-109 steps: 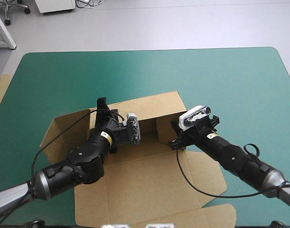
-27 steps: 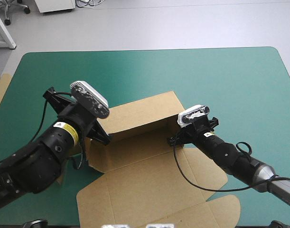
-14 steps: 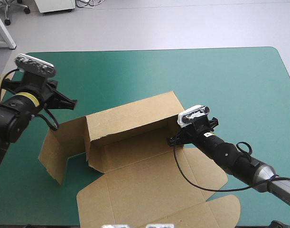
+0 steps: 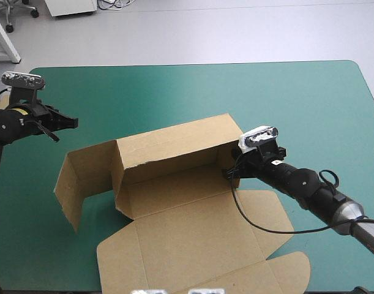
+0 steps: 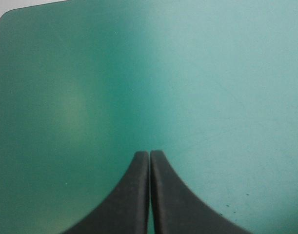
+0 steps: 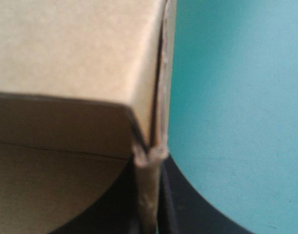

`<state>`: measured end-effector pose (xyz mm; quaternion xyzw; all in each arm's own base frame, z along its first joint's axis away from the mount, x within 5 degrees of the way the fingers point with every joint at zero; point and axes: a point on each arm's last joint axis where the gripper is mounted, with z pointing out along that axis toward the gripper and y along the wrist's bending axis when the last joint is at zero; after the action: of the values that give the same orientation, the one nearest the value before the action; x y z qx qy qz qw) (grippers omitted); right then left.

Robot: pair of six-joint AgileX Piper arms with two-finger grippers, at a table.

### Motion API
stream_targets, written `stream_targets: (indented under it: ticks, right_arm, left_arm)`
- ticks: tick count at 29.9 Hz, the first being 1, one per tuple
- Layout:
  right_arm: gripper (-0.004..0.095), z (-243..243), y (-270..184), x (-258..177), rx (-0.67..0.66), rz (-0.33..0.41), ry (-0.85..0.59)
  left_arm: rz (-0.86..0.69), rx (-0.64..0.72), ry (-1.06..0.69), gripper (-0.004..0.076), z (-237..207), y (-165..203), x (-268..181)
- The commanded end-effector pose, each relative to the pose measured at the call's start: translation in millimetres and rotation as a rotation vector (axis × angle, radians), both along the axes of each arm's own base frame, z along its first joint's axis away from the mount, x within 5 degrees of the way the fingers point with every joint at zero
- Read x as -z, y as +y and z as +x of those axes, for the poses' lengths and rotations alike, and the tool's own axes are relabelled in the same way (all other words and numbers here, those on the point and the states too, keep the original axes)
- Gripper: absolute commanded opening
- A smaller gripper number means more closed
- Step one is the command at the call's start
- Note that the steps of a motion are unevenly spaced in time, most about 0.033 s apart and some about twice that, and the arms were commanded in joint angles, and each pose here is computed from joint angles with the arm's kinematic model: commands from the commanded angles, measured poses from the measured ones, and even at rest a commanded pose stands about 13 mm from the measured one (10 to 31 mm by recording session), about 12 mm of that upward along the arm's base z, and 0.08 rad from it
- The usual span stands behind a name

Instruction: Fold the box

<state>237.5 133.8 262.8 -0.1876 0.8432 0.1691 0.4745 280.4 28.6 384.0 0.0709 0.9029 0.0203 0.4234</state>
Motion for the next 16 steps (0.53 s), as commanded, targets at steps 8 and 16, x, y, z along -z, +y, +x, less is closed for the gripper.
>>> stream_targets:
  ticks: [8,16]
  right_arm:
    - [0.0005,28,-42,-55,0.134,-0.082,0.066]
    - [0.0004,27,-42,-99,0.116,-0.126,0.115]
  left_arm:
    - [0.010,-0.032,-0.093,-0.0001,19,6,-5]
    - [0.006,-0.039,-0.091,-0.0001,27,8,2]
